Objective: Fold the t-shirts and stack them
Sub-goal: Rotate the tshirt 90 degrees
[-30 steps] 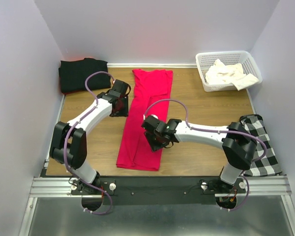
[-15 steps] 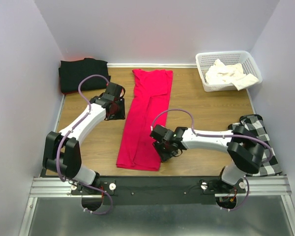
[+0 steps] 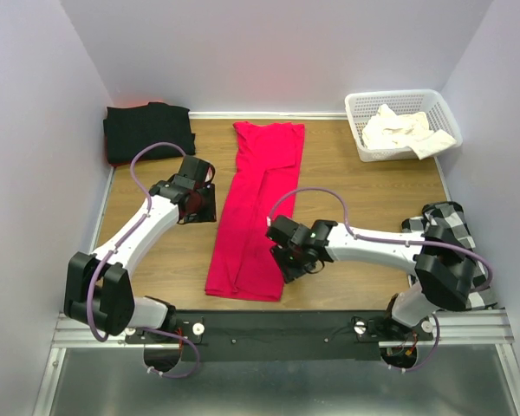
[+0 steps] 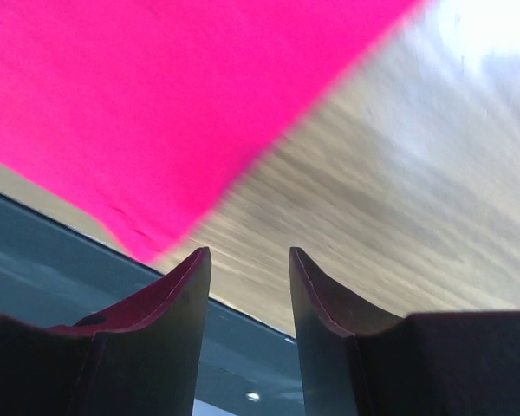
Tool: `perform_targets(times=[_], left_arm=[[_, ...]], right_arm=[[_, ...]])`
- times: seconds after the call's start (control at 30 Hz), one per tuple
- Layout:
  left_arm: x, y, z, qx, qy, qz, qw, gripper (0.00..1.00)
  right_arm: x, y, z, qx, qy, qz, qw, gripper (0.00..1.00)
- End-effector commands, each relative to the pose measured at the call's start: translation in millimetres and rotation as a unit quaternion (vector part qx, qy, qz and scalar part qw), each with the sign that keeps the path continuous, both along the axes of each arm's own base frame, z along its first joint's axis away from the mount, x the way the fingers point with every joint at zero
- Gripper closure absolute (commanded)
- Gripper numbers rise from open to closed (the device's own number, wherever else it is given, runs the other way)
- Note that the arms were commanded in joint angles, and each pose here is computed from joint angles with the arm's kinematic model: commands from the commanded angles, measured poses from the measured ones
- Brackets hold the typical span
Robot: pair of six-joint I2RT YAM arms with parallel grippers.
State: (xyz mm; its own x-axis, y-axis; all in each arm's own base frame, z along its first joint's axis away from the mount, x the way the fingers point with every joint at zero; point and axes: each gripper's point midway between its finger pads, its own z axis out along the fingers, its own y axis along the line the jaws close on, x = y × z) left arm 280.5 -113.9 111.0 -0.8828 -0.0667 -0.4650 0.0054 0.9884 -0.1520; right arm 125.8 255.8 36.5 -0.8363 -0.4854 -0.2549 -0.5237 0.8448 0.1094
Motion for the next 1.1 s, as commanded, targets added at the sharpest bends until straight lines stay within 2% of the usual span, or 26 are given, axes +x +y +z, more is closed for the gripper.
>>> perform_targets(times=[0.0,0.17,0.4,0.8,1.07], left_arm=[[-4.8,-3.8,6.4,-0.022,-0.003,0.007,1.000,0.50],[-6.6,-12.1,7.5,-0.046,-0.004,-0.001,0.999,0.50],[-14.6,-9.4,-3.4,-0.042,0.007,-0.001,0.999,0.50],[-36.9,-2.5,-20.5,-0.037,0.033,0.001,0.999,0.51],[-54.7,0.6,-26.2,-0.040,0.043,-0.007,0.998,0.52]], right_arm=[[24.1,42.4,24.6,0.039,-0.032,-0.002,0.999,0.50],[28.8,57.3,14.0,0.040,-0.029,0.008,0.999,0.50],[20.4,52.2,-21.2,0.013,-0.008,0.008,1.000,0.50],[-27.6,-17.4,-37.2,-0.023,0.043,-0.039,0.998,0.50],[-39.1,-42.7,-37.9,-0.044,0.048,-0.041,0.997,0.50]])
